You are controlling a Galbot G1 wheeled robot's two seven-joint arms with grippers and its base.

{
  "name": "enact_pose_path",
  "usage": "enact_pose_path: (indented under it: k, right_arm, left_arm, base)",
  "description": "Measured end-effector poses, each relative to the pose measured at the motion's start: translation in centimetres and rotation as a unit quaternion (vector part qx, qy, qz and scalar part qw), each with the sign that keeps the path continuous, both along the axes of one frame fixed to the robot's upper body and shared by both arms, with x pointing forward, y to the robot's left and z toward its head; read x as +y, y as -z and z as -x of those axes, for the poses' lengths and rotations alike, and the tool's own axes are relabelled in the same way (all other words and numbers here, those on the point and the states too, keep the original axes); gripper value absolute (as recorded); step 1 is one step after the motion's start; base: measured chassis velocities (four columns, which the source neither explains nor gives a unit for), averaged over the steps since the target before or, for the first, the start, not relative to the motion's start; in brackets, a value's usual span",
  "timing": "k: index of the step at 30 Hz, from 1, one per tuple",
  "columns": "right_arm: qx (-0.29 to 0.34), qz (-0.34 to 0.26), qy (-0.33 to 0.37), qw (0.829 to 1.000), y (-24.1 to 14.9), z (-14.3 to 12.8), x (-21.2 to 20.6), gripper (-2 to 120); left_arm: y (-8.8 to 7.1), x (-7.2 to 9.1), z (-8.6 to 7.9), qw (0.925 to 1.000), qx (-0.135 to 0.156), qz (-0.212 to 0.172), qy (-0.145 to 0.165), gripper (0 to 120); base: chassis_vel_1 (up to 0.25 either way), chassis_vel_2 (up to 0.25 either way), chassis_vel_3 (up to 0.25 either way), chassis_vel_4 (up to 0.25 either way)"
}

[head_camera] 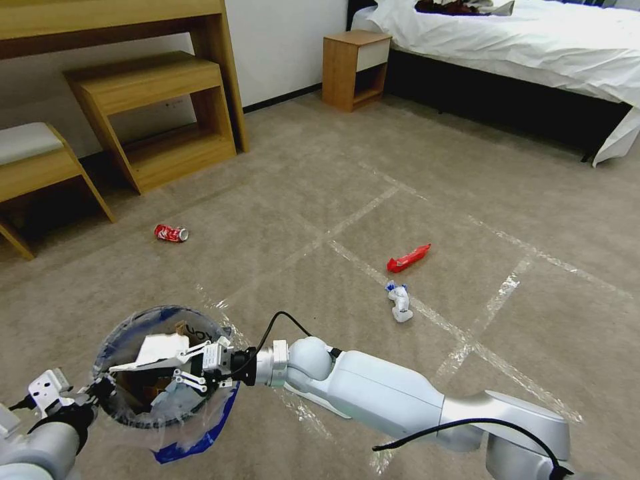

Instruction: Pick up the trash bin and place the garbage on the floor into it.

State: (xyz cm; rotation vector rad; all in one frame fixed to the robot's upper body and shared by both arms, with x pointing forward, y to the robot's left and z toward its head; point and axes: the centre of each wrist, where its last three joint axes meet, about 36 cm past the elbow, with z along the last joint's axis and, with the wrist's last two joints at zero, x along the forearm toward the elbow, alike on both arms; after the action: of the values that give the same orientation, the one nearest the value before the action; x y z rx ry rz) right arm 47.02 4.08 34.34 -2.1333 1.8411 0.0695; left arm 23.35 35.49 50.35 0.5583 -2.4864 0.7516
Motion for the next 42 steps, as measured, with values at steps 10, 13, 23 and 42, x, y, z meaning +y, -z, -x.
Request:
enact_pose_path:
  k: [10,13,23,42]
  right_arm:
    - [-0.011,0.007,0.003,1.0,-0.9,-0.8,0.0,48]
    - [-0.012,0.008,0.003,1.0,-1.0,-0.8,0.0,61]
    - [-0.016,0.005,0.013,1.0,-1.5,-1.4,0.0,98]
    - [-0.027,0.005,0.016,1.0,-2.3,-1.2,-0.7,100]
  left_arm:
    - [0.0,0.1,-0.2,1.0,-0.001,0.002,0.001,0]
    - [0.0,0.1,-0.2,1.0,-0.001,0.003,0.001,0]
    - [-0.1,0.1,-0.2,1.0,0.0,0.002,0.0,0]
    - [-0.3,0.2,-0.2,1.0,0.003,0.0,-0.006,0]
  base:
    - [0.0,0.0,0.0,0.0]
    - [0.0,0.0,0.0,0.0]
    - [0.0,0.0,0.0,0.0]
    - [0.0,0.0,0.0,0.0]
